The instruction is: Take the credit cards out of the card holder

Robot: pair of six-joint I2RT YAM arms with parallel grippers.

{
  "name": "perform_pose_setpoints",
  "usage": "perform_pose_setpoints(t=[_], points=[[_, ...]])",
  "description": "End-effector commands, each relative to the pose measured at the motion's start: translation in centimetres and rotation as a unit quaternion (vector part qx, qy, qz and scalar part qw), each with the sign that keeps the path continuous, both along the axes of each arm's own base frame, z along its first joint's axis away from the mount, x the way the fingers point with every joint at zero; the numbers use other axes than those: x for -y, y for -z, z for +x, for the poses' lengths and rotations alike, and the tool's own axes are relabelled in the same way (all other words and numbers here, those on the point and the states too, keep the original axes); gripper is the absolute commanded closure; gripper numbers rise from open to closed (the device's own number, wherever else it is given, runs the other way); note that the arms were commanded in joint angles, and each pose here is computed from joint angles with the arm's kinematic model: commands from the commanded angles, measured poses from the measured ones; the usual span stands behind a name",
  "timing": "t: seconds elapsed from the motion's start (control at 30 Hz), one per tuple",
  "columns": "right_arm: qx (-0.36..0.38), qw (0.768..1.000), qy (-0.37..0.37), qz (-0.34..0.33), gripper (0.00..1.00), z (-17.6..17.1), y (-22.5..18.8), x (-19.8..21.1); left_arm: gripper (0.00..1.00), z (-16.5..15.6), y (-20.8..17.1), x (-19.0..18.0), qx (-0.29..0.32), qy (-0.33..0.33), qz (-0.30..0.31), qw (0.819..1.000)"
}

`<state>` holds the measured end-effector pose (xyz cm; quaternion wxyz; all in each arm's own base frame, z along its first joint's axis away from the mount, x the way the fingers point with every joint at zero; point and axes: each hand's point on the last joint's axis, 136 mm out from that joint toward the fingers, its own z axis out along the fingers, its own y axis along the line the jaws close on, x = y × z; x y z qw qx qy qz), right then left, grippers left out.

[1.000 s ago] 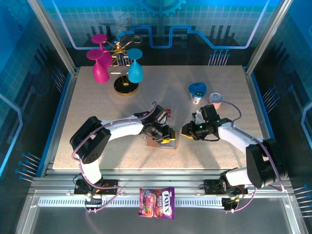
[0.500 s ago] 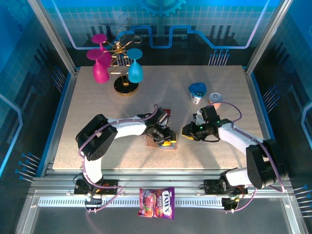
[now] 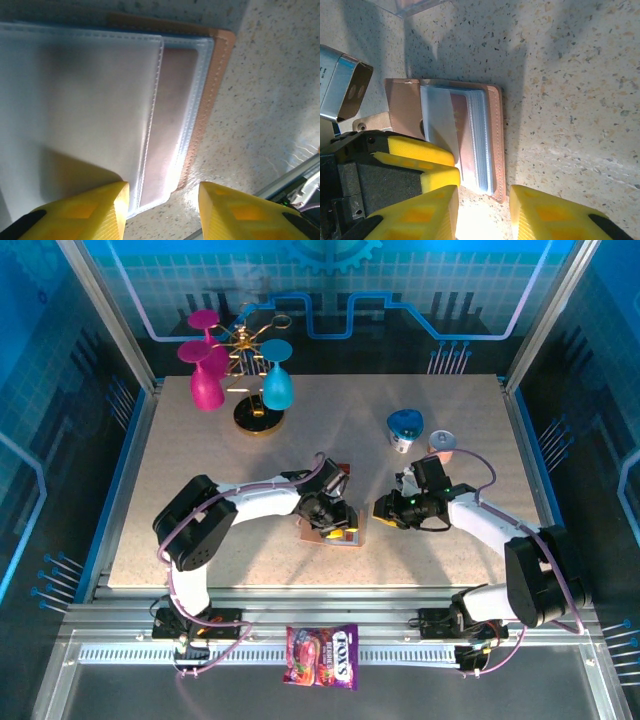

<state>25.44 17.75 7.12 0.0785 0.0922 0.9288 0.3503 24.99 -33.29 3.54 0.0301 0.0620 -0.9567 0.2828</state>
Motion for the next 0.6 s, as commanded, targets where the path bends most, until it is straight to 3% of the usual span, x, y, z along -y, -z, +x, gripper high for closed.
perform_pose_setpoints(t=[0.0,0.57], points=[[0.000,1.000,-0.005,0.007,0.66,-0.5,-0.2,-0.3,0.57,-0.4,0.1,-2.0,0.007,0.003,0.057,0.998],[-0.003,1.000,-0.008,0.008,0.66,-0.5,-0.1,-0.4,0.52,0.2,-0.7,-4.6,0.034,0.006,0.137,0.990]])
